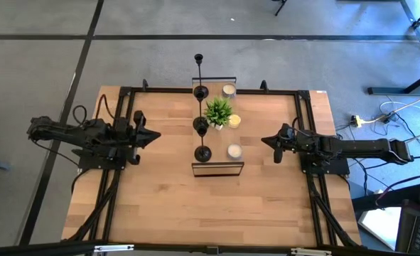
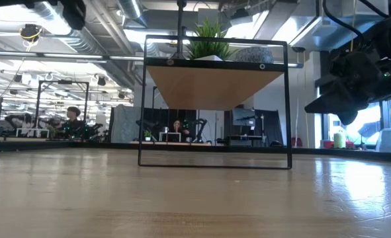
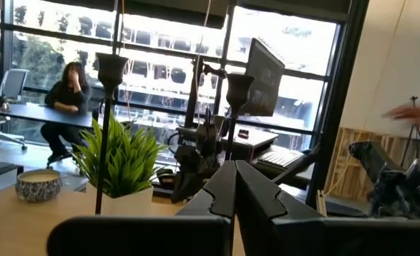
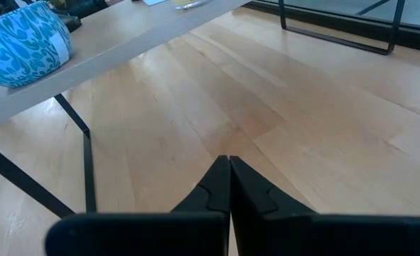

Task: Pick & Place candle stick holders
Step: Return to Home Position

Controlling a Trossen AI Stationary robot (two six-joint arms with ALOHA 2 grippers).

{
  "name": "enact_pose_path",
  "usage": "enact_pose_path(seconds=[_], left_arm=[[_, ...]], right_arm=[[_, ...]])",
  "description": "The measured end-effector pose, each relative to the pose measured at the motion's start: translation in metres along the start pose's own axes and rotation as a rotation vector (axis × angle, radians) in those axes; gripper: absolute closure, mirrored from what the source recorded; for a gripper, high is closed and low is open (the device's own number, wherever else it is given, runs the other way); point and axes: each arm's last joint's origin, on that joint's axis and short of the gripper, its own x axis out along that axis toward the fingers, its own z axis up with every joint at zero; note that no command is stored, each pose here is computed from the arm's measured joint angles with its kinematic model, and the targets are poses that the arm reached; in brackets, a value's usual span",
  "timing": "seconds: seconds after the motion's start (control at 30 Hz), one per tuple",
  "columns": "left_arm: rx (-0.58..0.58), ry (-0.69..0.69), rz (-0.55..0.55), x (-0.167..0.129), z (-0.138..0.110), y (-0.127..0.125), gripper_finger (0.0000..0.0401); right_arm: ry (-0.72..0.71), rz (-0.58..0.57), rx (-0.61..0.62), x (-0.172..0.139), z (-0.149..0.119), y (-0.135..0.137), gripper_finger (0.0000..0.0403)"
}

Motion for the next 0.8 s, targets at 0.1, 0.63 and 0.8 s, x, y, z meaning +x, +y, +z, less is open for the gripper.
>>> enact_pose_path(seconds=[0.1,0.63,0.8], left_arm=[[0.018,-0.001,0.000,-0.001,0.000,0.000,0.0399],[-0.003,0.002,0.010,-0.001,0.000,0.001,0.0399],[-0.016,0.004,0.009,-0.001,0.000,0.001,0.0399]], right_arm=[[0.000,0.000,0.000,0.000,0.000,0.000,0.0402],[-0.173,0.070,0.032,-0.013,0.014,0.003,0.0402],[-0.212,0.087,0.040,-0.016,0.017,0.004,0.0402]])
